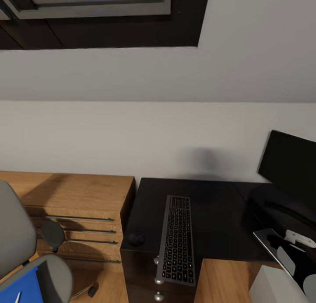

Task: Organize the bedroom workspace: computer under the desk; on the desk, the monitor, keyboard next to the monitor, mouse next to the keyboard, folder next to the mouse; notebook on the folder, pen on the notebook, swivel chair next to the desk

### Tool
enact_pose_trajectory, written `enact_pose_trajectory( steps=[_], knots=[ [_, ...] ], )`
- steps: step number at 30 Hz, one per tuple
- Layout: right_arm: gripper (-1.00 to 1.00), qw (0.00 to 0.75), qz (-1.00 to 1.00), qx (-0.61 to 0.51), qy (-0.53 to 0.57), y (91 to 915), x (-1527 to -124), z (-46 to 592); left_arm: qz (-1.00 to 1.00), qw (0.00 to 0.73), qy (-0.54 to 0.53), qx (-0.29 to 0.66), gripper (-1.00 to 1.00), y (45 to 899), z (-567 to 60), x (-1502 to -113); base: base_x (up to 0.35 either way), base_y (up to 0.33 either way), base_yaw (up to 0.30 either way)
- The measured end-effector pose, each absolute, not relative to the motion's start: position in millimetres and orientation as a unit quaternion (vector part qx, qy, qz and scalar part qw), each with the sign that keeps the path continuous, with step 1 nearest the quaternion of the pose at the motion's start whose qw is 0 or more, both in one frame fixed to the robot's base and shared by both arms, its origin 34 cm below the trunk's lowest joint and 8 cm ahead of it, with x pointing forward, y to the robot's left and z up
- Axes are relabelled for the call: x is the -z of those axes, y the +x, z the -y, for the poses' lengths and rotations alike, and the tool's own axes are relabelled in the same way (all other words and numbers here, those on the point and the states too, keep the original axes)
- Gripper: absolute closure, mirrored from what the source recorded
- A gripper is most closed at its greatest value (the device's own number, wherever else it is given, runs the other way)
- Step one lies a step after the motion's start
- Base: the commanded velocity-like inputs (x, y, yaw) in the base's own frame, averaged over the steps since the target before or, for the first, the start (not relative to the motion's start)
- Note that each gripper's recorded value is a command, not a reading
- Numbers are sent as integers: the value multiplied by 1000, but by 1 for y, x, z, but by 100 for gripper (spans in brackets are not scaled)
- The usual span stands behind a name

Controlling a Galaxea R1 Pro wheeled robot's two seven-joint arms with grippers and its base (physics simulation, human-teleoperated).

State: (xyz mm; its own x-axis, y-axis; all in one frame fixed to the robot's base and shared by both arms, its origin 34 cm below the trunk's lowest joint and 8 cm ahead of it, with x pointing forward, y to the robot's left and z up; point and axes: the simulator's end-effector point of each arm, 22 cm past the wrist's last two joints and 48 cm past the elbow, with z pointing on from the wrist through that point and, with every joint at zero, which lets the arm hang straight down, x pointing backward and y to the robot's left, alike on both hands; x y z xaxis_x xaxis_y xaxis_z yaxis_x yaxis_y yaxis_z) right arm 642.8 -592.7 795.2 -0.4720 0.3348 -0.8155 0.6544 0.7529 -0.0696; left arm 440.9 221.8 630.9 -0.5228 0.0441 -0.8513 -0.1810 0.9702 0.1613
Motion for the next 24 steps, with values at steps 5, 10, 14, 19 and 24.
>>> enact_pose_trajectory(
  steps=[5, 10, 14, 19, 24],
  knots=[
    [-100, 421, -836, 190, 295, 642, -802, 593, -865, 487, -40, -116, -100, 440, -222, -638, 0, 0, 0],
    [-100, 421, -836, 190, 296, 642, -804, 593, -865, 487, -40, -115, -100, 440, -221, -639, 0, 0, 0],
    [-100, 424, -834, 191, 296, 643, -805, 593, -865, 487, -40, -115, -100, 440, -221, -639, 0, 0, 0],
    [-100, 427, -833, 191, 296, 644, -806, 593, -865, 486, -40, -116, -100, 440, -222, -639, 0, 0, 0],
    [-100, 428, -832, 190, 296, 644, -807, 593, -865, 487, -40, -116, -100, 440, -222, -639, 56, 0, -75]
  ],
)
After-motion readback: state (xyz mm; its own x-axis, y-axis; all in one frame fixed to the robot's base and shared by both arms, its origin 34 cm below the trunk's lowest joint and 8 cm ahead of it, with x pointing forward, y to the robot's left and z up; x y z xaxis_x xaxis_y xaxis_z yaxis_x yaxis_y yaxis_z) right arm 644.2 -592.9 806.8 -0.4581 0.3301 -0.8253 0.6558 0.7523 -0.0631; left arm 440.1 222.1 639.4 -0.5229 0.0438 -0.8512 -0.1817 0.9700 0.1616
